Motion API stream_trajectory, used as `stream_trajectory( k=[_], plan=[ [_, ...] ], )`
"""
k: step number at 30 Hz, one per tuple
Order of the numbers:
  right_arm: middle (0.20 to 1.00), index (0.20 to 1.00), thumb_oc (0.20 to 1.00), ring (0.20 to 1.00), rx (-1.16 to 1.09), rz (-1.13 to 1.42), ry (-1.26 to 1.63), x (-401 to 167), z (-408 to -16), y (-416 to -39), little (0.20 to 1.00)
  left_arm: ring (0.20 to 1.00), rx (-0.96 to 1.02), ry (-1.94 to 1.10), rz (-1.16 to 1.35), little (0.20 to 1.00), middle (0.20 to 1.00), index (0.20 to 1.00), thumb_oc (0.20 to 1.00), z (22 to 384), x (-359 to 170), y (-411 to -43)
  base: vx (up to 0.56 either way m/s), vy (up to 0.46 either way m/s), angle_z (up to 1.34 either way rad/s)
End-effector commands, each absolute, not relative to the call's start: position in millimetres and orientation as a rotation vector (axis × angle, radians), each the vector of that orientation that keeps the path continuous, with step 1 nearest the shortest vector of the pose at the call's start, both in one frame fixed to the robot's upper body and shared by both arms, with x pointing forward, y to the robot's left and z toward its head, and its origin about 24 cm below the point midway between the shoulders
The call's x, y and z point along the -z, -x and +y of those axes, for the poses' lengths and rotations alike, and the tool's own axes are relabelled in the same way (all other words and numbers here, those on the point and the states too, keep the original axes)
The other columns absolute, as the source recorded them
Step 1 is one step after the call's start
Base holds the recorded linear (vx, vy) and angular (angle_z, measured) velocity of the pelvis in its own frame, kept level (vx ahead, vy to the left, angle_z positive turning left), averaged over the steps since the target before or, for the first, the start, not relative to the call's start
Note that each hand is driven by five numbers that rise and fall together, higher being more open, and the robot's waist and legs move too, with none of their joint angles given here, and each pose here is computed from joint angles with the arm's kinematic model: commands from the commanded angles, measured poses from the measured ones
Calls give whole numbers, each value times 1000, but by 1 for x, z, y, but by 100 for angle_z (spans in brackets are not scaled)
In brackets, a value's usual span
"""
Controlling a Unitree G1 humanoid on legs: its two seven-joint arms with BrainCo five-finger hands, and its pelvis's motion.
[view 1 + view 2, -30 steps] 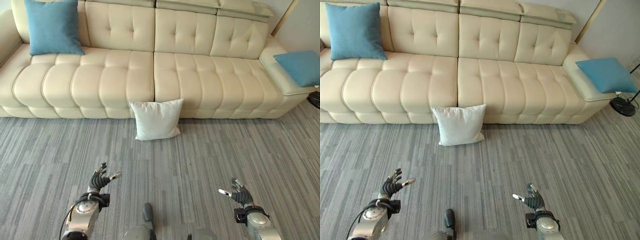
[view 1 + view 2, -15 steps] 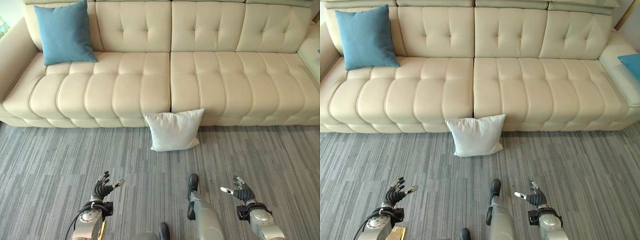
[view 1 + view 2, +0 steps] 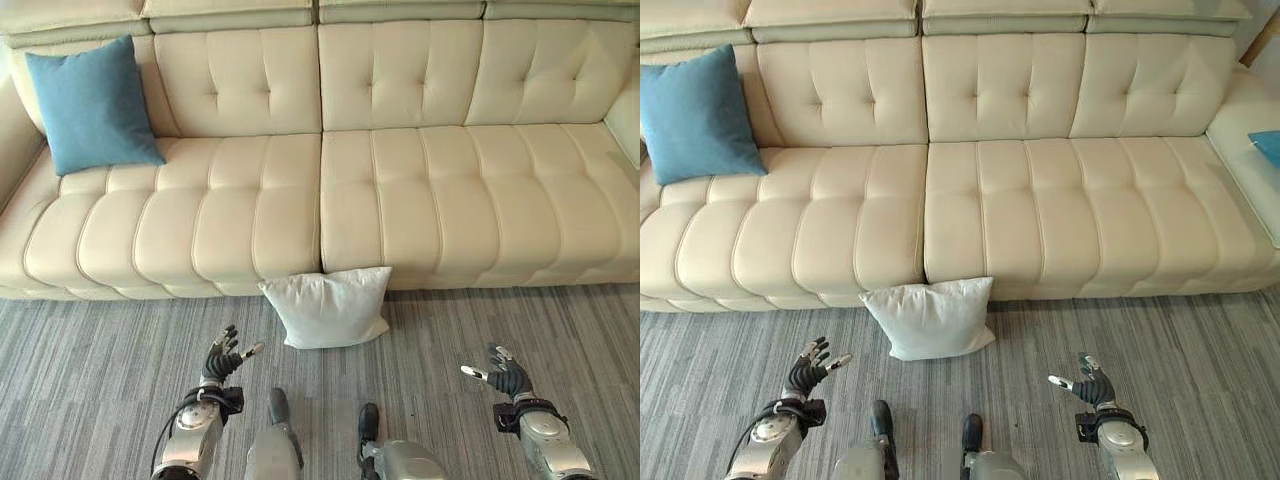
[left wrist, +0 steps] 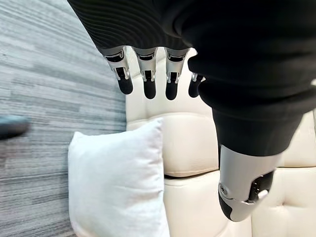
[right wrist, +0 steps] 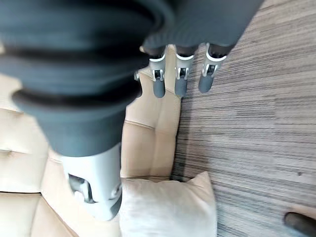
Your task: Pick up all the scattered cushions and arrange them neatly on the sofa.
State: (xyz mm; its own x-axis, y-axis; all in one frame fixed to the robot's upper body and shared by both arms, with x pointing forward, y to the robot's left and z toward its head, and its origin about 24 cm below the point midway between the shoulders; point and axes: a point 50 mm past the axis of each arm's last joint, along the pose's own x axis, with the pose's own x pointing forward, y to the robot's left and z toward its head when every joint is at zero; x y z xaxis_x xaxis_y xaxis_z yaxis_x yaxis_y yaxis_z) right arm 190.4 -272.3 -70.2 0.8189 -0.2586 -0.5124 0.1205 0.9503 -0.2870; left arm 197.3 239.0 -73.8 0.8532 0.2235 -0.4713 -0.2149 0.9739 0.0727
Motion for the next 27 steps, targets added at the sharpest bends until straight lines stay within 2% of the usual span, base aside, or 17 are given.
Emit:
stream_trajectory(
  k=[1,11,21,27],
  plan=[
    [1000,1000,1000,1000,205,496,268,55,-277,-200,1000,1000,-247,-40,445,1000,1000,1000,1000,253,64,-195,364,238,-17],
    [1000,1000,1000,1000,73,389,252,40,-241,-229,1000,1000,-293,-61,402,1000,1000,1000,1000,269,53,-196,137,174,-54],
    [1000,1000,1000,1000,58,388,321,36,-249,-234,1000,1000,-289,-60,426,1000,1000,1000,1000,267,59,-197,104,-83,18],
    [1000,1000,1000,1000,61,336,467,18,-256,-259,1000,1000,-360,-46,396,1000,1000,1000,1000,275,52,-217,-114,-125,23]
  ],
)
